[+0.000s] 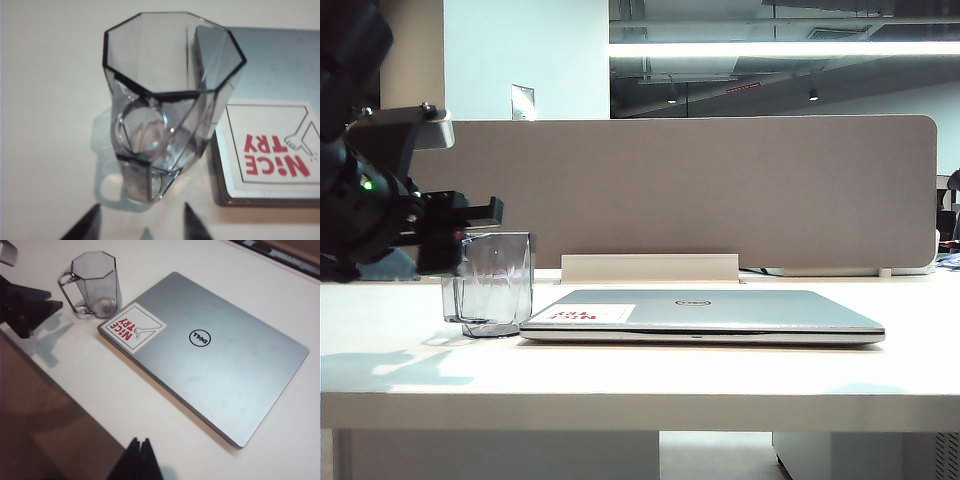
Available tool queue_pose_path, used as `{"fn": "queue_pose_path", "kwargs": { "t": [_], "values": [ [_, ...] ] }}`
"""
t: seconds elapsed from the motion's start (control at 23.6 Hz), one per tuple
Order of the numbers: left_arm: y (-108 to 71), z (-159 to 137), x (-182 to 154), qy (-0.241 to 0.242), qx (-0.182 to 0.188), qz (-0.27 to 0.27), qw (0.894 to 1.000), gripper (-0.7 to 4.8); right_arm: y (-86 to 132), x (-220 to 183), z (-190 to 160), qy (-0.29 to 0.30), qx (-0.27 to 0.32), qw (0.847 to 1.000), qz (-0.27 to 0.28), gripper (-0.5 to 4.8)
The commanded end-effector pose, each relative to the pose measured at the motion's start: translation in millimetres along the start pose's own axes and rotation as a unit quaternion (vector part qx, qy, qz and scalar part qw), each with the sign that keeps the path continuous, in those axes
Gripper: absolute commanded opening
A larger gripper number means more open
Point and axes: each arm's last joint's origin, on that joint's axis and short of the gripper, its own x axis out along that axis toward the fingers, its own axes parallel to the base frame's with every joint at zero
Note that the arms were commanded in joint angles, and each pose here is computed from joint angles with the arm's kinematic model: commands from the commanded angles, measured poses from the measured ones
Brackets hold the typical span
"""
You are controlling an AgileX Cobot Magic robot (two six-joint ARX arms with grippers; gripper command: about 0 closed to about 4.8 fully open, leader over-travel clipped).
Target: Pick up the water cup and place it on the left side of the laptop.
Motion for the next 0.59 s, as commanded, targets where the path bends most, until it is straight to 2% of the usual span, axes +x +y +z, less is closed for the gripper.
{"fn": "queue_pose_path", "kwargs": {
  "t": [0.04, 0.21, 0.42, 0.59],
  "values": [
    [-4.6, -3, 7, -0.009, -0.037, -0.004, 0.999, 2.19, 0, -3, 4, -0.023, -0.001, 1.000, -0.006, -0.08],
    [-9.2, -11, 12, 0.003, -0.030, -0.001, 1.000, 2.20, 0, -4, 5, -0.032, -0.002, 0.999, -0.005, -0.08],
    [-12.1, -10, 23, -0.013, -0.031, 0.053, 0.998, 2.19, 0, -4, 5, -0.032, -0.003, 0.999, -0.005, -0.08],
    [-12.9, -4, 26, -0.028, -0.036, 0.076, 0.996, 2.19, 0, -4, 5, -0.032, -0.003, 0.999, -0.005, -0.08]
  ]
}}
